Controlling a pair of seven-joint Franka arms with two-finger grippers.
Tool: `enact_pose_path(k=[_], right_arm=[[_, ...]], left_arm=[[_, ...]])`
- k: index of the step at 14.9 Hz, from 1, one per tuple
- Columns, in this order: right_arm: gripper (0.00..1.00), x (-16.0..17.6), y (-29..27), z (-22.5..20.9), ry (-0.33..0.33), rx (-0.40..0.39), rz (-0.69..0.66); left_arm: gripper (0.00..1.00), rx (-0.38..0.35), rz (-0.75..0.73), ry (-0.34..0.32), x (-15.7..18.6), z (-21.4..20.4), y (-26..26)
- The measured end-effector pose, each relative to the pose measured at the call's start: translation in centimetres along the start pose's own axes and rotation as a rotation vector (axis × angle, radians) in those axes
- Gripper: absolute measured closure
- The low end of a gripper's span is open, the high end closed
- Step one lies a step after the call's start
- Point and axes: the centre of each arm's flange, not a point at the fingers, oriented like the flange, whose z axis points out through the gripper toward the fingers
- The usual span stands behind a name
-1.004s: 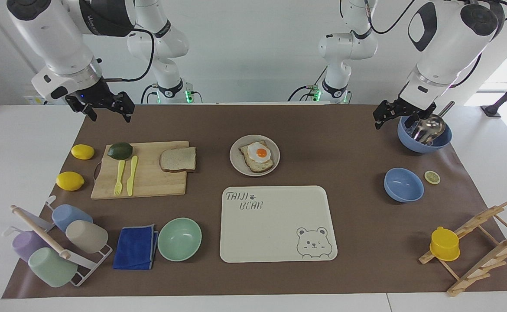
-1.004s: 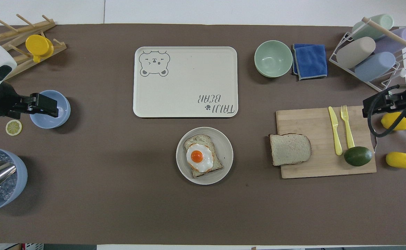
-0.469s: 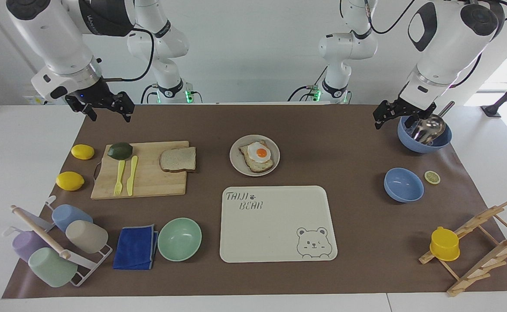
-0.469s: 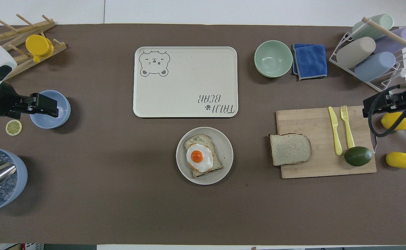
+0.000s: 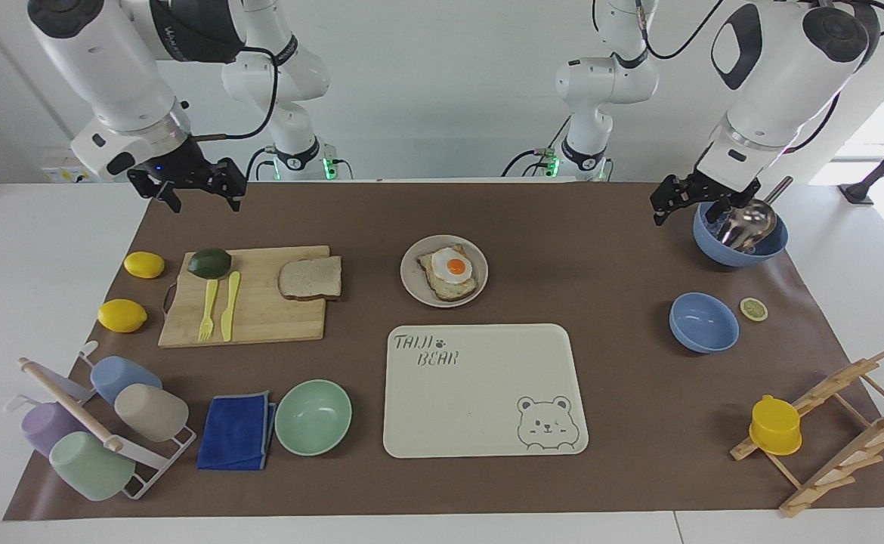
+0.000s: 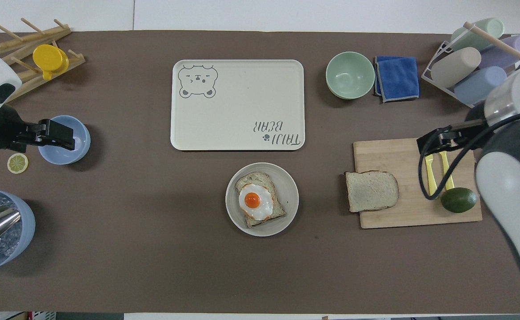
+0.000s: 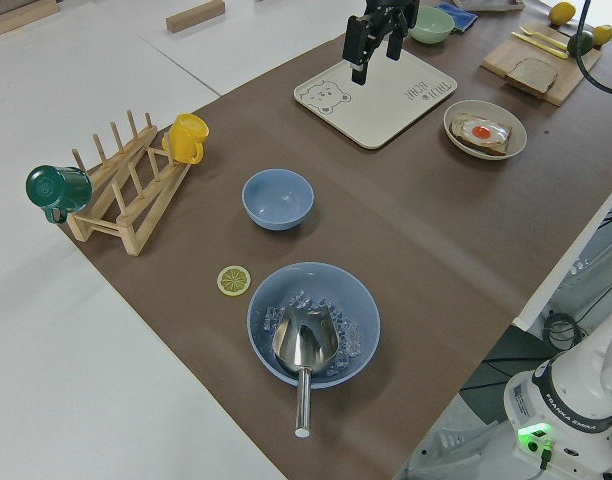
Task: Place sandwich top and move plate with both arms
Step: 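Grasp the bread slice on the cutting board with the right gripper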
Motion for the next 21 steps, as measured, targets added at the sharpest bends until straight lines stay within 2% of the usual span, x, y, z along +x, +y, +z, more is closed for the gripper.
enact_pose_path(k=[4, 7, 11, 17, 21], right_arm=[[0.00, 1.4, -9.1, 9.3, 0.001, -0.067, -0.032], [0.00, 1.7, -12.9, 15.4, -0.010, -0.105, -0.008], [0.00, 0.3, -15.4, 21.4, -0.054, -0.254, 0.034], [0.00, -0.1, -15.8, 27.4, -0.077, -0.400, -0.017], [0.00, -0.1, -14.8, 28.4, -0.081, -0.424, -0.024]], left_arm=[[0.00, 0.000, 0.000, 0.000, 0.0, 0.0, 0.0], [0.00, 0.000, 0.000, 0.000, 0.0, 0.0, 0.0], [0.00, 0.000, 0.000, 0.000, 0.0, 0.0, 0.0], [0.00, 0.000, 0.000, 0.000, 0.0, 0.0, 0.0], [0.00, 0.000, 0.000, 0.000, 0.0, 0.0, 0.0]])
